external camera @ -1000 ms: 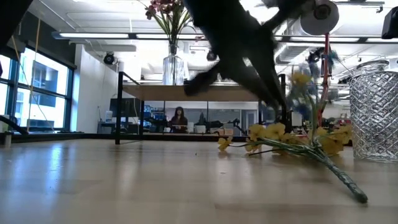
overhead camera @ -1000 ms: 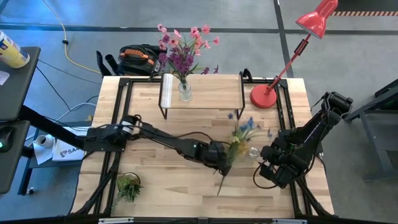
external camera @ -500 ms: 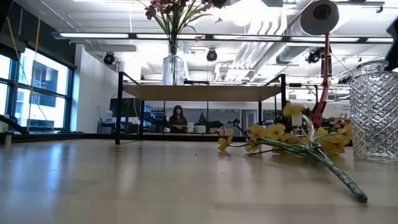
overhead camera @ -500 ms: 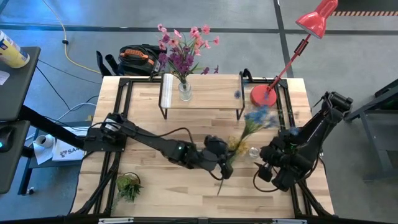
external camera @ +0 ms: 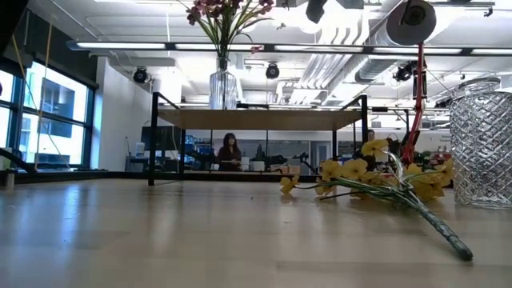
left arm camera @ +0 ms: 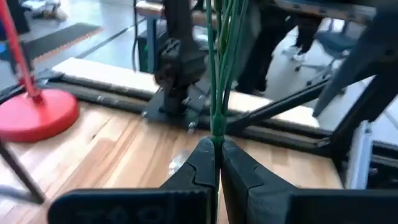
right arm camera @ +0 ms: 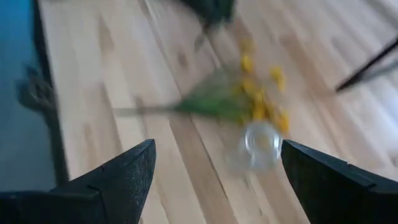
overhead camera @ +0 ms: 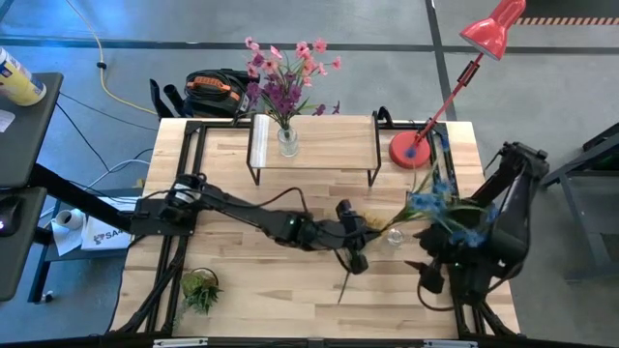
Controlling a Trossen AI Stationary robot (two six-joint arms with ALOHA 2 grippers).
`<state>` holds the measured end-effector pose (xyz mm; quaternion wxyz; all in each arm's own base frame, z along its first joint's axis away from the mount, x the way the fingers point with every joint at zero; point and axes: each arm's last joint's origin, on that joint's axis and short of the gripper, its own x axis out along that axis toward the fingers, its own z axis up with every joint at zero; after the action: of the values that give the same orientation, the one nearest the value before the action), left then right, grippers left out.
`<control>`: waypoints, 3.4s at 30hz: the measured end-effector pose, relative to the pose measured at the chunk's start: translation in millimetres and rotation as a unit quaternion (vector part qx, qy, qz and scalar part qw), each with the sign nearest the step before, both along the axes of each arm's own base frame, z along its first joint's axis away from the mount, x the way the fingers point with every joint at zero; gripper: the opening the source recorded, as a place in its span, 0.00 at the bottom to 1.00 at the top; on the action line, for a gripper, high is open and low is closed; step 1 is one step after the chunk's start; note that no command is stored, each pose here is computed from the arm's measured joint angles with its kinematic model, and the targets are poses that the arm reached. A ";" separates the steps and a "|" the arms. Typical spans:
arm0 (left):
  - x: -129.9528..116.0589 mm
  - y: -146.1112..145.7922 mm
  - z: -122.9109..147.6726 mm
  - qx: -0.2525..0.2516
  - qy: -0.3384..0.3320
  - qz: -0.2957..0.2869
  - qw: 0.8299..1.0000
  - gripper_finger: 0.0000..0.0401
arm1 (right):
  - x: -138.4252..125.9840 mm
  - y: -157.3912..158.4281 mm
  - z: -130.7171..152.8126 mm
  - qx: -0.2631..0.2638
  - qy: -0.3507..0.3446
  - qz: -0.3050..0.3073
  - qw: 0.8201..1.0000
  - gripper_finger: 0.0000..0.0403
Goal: Pick and place flowers into a vace then onto a shelf
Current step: Put the blue flowers into the transparent vase
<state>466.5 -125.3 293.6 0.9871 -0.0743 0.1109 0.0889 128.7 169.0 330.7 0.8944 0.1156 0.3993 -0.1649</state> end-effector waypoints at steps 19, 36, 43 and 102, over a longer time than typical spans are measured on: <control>3.0 3.3 17.1 0.035 -0.072 0.013 0.997 0.10 | 30.4 -34.2 57.6 -0.096 -0.123 -0.059 0.986 0.78; 5.9 14.7 6.4 0.045 -0.034 0.048 0.997 0.14 | 42.3 -47.7 58.4 -0.110 -0.122 -0.094 0.982 0.16; 4.5 15.3 2.1 0.039 -0.021 0.091 0.995 0.24 | 41.2 -48.4 58.4 -0.111 -0.115 -0.088 0.983 0.05; -25.9 -21.7 -34.9 -0.013 0.144 0.117 0.983 0.39 | 39.1 -29.7 31.1 -0.072 0.015 -0.099 0.992 0.01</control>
<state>440.6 -147.0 258.7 0.9424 -0.0860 0.2437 0.2123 167.8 139.3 361.8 0.8735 0.0871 0.3867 -0.2825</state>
